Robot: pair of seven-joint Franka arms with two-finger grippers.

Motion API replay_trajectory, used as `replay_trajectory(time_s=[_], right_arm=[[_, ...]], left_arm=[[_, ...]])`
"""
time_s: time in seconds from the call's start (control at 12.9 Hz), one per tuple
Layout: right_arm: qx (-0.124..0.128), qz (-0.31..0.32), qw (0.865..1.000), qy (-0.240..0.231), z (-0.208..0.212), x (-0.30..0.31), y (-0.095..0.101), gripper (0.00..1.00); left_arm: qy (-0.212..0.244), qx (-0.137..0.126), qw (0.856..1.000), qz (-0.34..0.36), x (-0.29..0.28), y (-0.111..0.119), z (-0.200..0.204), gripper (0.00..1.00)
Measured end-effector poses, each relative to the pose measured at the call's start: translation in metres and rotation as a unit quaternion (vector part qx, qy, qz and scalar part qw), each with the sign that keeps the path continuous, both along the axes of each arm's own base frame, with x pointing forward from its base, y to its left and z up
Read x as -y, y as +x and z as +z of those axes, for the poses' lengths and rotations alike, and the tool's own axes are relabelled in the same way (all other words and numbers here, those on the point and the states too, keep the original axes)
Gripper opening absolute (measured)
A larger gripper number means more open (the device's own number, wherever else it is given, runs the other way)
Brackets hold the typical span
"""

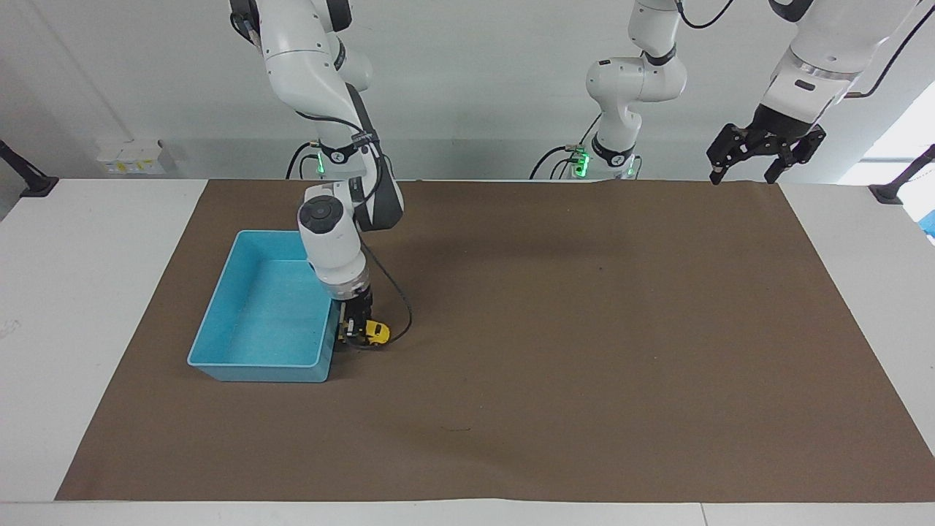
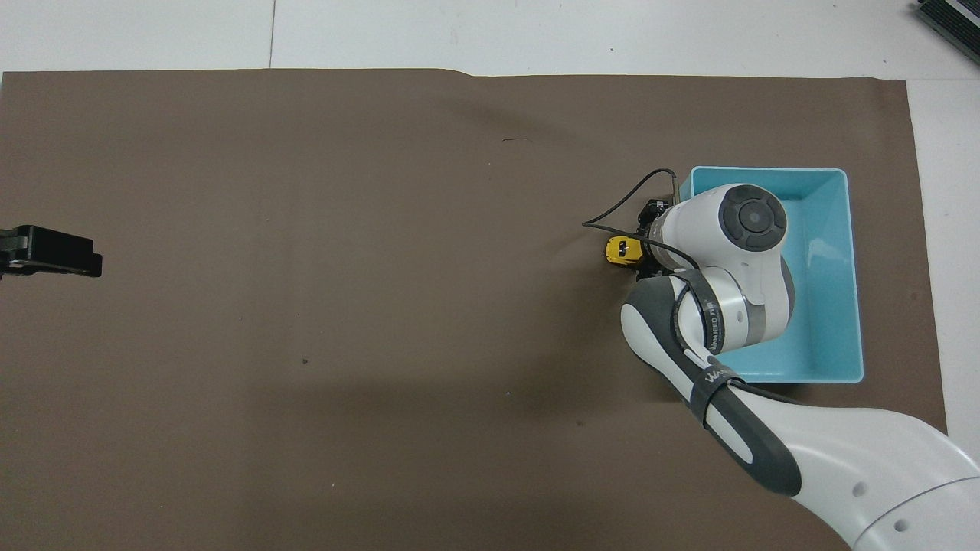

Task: Wind up and store yellow beetle car
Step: 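Lift the car with the right gripper and lower it into the bin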

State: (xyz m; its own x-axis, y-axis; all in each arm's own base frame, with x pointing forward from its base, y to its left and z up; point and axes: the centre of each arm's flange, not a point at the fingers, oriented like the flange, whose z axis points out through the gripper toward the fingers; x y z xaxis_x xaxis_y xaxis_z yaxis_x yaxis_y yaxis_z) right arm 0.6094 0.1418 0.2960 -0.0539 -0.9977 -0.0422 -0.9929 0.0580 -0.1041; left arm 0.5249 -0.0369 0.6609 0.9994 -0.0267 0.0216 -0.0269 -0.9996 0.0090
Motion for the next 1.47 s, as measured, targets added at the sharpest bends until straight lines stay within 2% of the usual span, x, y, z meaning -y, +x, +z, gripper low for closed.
replay_trajectory(time_s=[0.23, 0.54, 1.08, 1.47], right_arm=[[-0.003, 0.007, 1.0, 0.0, 0.011, -0.01, 0.002, 0.47], [-0.003, 0.008, 1.0, 0.0, 0.051, -0.012, 0.01, 0.47], [-0.002, 0.029, 1.0, 0.004, 0.124, -0.03, -0.001, 0.47], [-0.003, 0.095, 0.995, -0.004, 0.169, -0.031, -0.017, 0.47]], left_arm=[[0.0, 0.0, 1.0, 0.0, 0.0, 0.0, 0.0, 1.0], [0.0, 0.0, 1.0, 0.0, 0.0, 0.0, 0.0, 1.0], [0.0, 0.0, 1.0, 0.0, 0.0, 0.0, 0.0, 1.0], [0.0, 0.0, 1.0, 0.0, 0.0, 0.0, 0.0, 1.0]])
